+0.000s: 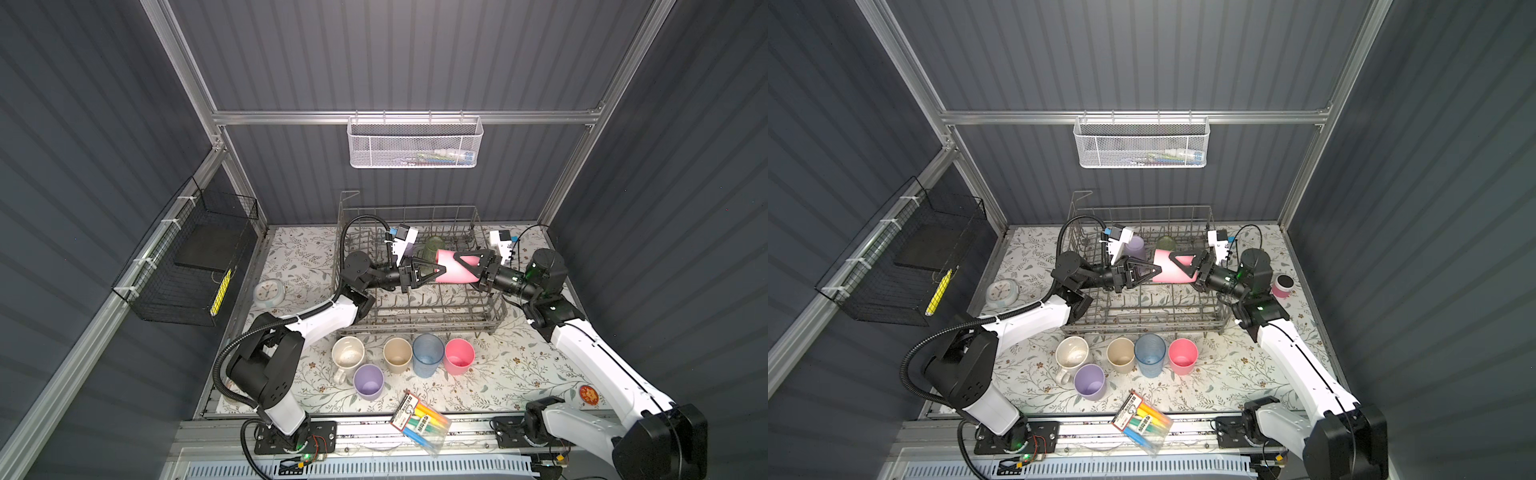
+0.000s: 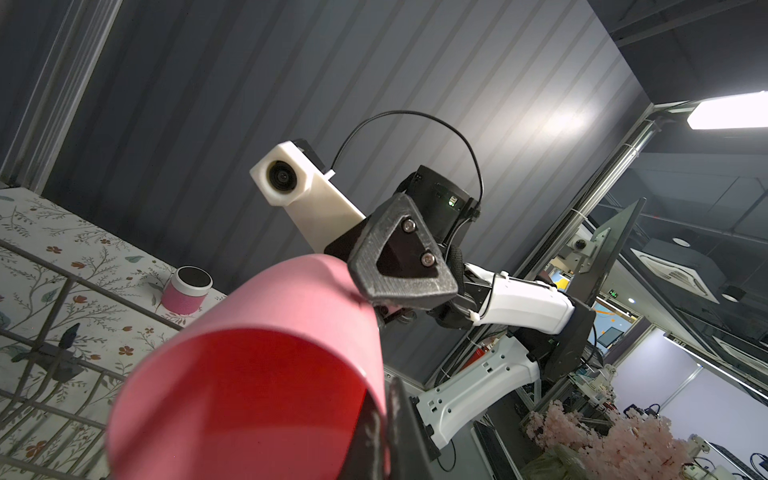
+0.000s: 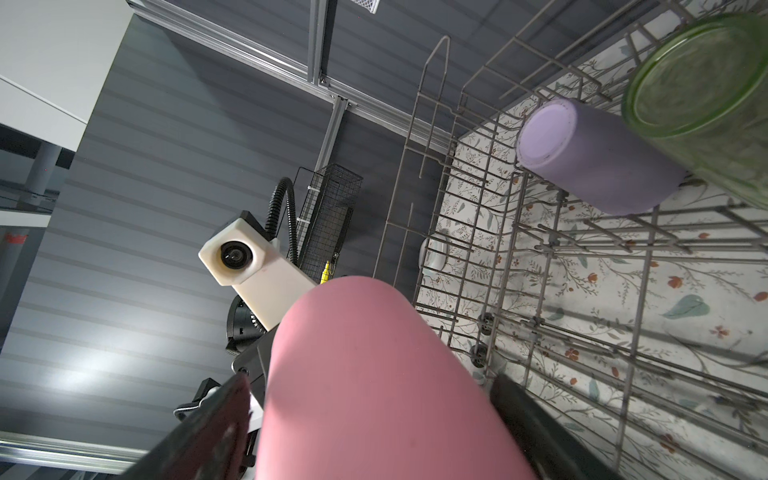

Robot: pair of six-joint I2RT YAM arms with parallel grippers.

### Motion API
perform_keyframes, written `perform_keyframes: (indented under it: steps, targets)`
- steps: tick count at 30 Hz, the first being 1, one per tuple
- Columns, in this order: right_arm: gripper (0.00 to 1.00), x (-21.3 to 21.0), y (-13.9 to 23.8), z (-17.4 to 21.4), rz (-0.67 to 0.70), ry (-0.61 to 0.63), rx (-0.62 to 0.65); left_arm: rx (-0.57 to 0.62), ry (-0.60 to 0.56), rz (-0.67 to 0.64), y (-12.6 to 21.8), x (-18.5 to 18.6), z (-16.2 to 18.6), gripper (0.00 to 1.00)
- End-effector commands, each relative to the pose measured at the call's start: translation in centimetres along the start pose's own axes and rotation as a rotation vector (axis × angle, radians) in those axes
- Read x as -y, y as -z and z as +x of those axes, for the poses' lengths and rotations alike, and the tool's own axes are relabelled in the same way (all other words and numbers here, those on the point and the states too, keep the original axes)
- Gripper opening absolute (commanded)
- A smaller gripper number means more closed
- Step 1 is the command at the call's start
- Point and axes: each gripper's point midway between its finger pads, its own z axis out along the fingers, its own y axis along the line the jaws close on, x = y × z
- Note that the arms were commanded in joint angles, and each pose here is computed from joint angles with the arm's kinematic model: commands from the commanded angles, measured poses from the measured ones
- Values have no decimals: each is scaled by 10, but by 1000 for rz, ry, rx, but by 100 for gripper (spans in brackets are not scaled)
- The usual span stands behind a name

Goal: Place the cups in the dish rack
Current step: 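Close the right gripper on the pink cup base held by the left gripper, then open the left gripper and withdraw it while the right gripper carries the cup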

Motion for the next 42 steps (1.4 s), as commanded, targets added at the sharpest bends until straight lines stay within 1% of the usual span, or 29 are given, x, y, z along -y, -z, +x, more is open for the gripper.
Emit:
perform_keyframes:
  steps: [1, 10, 11, 13, 16, 18, 21, 23, 26, 29, 33, 38, 42]
  targets:
    - [85, -19, -1, -4, -52, 48, 9, -13, -36, 21, -2, 9, -1, 0]
    - [63, -20, 2, 1, -55, 46, 12, -11, -34, 9, -3, 5, -1, 0]
    - [60, -20, 3, 0, -52, 46, 17, -10, -35, 7, -3, 5, -2, 2]
    - [56, -20, 5, 0, -42, 52, 25, -12, -38, 2, -3, 5, -2, 9]
    - [50, -20, 9, -1, -19, 68, 41, -12, -48, -15, -1, 5, -3, 25]
    - [46, -18, 13, -4, 4, 79, 55, -3, -57, -28, 1, 6, -5, 40]
    - [43, -16, 19, -9, 42, 96, 75, 10, -64, -49, 5, 7, -6, 56]
    - [42, -12, 23, -12, 81, 110, 82, 19, -71, -65, 9, 8, -8, 62]
    - [41, -6, 31, -20, 165, 148, 97, 27, -87, -101, 17, 10, -10, 68]
    - [41, 7, 41, -32, 304, 201, 108, 19, -115, -155, 25, 13, -10, 70]
    - [41, 24, 52, -48, 508, 268, 102, 4, -175, -240, 37, 22, -9, 71]
    - [41, 62, 55, -80, 766, 310, 73, -7, -245, -312, 50, 41, -11, 71]
    - [41, 86, 49, -105, 906, 342, 29, -12, -285, -329, 58, 56, -12, 71]
